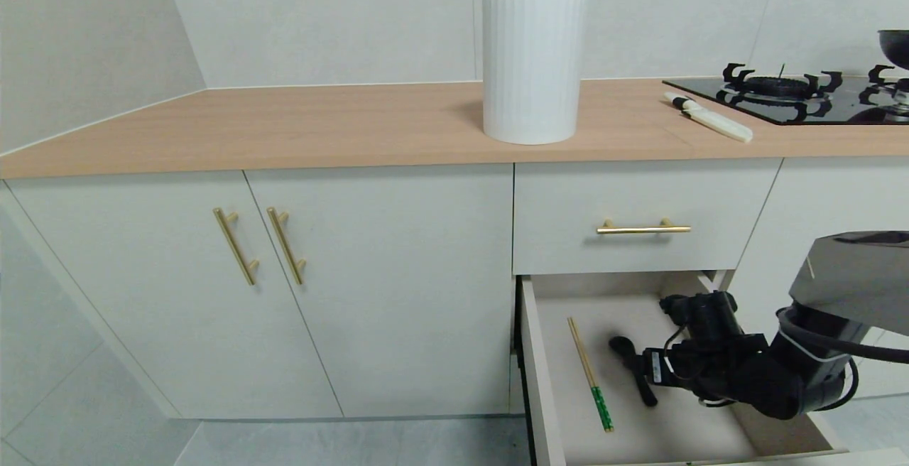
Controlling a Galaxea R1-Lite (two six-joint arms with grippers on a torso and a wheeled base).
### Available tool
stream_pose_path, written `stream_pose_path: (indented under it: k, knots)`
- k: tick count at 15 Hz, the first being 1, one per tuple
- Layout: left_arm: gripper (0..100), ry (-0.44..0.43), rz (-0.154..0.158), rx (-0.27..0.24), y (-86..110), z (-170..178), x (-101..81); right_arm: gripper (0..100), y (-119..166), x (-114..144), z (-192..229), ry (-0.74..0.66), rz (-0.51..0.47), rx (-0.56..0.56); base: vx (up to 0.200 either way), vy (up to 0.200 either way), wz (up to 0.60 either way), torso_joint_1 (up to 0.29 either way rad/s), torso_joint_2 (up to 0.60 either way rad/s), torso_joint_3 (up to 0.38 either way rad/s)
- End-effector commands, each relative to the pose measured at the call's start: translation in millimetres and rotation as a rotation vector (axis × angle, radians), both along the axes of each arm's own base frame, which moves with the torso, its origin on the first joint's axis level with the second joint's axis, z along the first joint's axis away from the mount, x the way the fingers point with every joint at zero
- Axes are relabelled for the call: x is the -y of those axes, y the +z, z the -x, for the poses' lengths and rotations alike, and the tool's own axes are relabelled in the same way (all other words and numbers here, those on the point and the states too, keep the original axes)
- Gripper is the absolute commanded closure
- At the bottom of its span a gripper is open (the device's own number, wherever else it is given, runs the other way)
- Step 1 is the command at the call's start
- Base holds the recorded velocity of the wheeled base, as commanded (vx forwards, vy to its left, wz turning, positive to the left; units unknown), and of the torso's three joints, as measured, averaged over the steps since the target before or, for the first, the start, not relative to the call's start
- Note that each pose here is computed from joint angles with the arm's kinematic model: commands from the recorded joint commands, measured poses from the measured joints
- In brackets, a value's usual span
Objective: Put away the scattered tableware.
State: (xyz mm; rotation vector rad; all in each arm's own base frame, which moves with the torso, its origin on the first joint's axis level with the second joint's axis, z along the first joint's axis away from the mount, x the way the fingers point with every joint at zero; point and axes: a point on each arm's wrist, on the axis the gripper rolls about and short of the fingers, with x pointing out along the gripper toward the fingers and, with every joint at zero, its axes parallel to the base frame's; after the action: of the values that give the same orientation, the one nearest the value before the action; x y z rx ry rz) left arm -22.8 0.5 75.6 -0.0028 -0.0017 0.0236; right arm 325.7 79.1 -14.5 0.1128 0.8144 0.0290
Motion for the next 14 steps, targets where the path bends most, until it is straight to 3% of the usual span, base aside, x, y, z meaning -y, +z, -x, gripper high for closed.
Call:
stream_pose_path:
  k: [1, 5, 14]
  knots:
    - [0, 0.001, 0.0, 0.0, 0.0, 0, 0.0, 0, 59, -3, 27, 0.017, -0.014, 0.108, 0.0, 0.0, 0.0, 0.0, 0.0, 0.0]
    - [0, 0.001, 0.0, 0.0, 0.0, 0, 0.0, 0, 121, 4, 72, 0.038, -0.02, 0.147, 0.0, 0.0, 0.0, 0.0, 0.0, 0.0]
    - [0, 0.001, -0.003, -0.002, -0.1, 0, 0.0, 0, 176, 8, 143, 0.163, 0.025, 0.104, 0.0, 0.0, 0.0, 0.0, 0.0, 0.0]
